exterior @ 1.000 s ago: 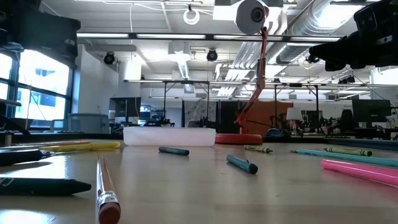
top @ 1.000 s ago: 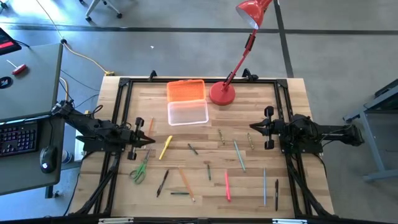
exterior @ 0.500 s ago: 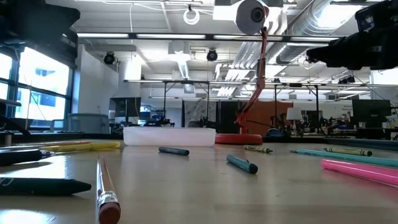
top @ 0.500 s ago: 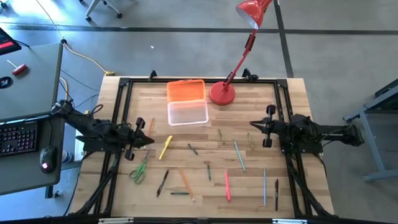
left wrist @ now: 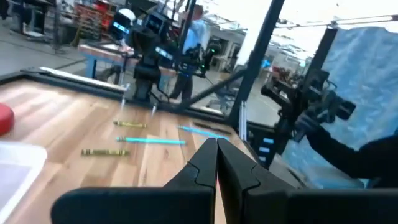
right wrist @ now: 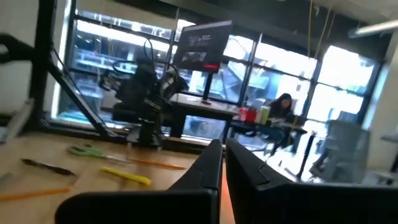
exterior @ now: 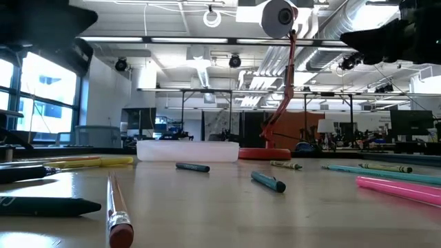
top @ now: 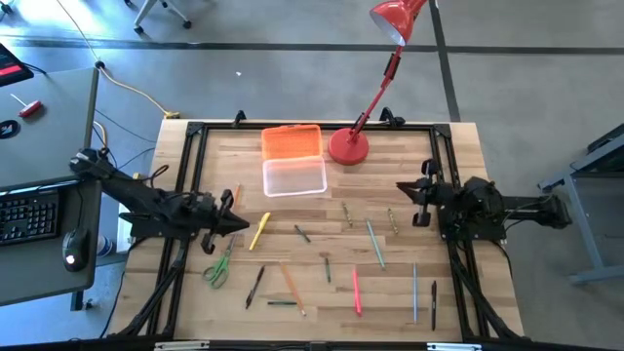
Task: Pick & place school supplies into a supply box
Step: Put the yellow pen into the orange supply box
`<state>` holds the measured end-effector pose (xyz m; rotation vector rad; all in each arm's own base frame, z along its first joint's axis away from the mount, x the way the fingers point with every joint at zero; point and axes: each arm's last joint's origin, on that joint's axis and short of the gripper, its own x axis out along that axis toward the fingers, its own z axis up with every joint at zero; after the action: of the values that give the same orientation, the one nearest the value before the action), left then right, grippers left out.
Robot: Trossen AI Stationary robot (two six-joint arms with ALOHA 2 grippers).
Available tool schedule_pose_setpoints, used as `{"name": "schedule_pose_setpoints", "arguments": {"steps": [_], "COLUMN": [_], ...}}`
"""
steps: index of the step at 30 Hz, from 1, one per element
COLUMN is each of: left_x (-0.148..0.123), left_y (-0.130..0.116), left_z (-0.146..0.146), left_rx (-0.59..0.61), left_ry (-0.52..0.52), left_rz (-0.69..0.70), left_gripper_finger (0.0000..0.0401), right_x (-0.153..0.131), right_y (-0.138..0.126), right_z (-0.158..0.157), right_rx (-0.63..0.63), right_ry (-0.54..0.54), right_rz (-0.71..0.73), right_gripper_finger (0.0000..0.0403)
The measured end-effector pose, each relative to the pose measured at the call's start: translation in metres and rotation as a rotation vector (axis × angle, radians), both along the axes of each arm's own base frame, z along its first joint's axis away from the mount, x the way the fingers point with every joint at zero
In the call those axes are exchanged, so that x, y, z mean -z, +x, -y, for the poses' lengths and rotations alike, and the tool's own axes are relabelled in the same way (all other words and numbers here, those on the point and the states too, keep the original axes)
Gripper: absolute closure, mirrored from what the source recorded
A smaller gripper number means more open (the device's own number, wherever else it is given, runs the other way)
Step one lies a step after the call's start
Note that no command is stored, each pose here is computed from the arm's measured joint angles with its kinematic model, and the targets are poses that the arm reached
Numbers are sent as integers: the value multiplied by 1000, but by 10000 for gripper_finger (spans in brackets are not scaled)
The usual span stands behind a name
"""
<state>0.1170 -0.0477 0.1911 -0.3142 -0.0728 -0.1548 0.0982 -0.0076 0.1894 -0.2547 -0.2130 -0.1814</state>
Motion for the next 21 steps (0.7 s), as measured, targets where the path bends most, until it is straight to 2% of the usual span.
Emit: {"name": "schedule_pose_setpoints", "arguments": {"steps": [7, 10, 13, 17, 21], "left_x": [-14, -20, -24, -22, -18], "left_y": [17, 24, 31, 39, 45], "left_z": [3, 3, 2, 4, 7], "left_rx": [-193, -324, -475, -567, -596], "left_ry": [37, 48, 63, 103, -69], "left_rz": [-68, -98, -147, -240, -255], "left_gripper_finger": [357, 357, 357, 357, 357], "right_x": [6, 10, 9, 6, 10], "right_y": [6, 10, 15, 21, 26], "right_z": [2, 4, 4, 4, 6], "right_rx": [109, 138, 127, 140, 183], "right_ry": [-161, -132, -81, -127, -137], "right_rz": [-109, -150, -132, -111, -154], "right_gripper_finger": [403, 403, 401, 386, 351]}}
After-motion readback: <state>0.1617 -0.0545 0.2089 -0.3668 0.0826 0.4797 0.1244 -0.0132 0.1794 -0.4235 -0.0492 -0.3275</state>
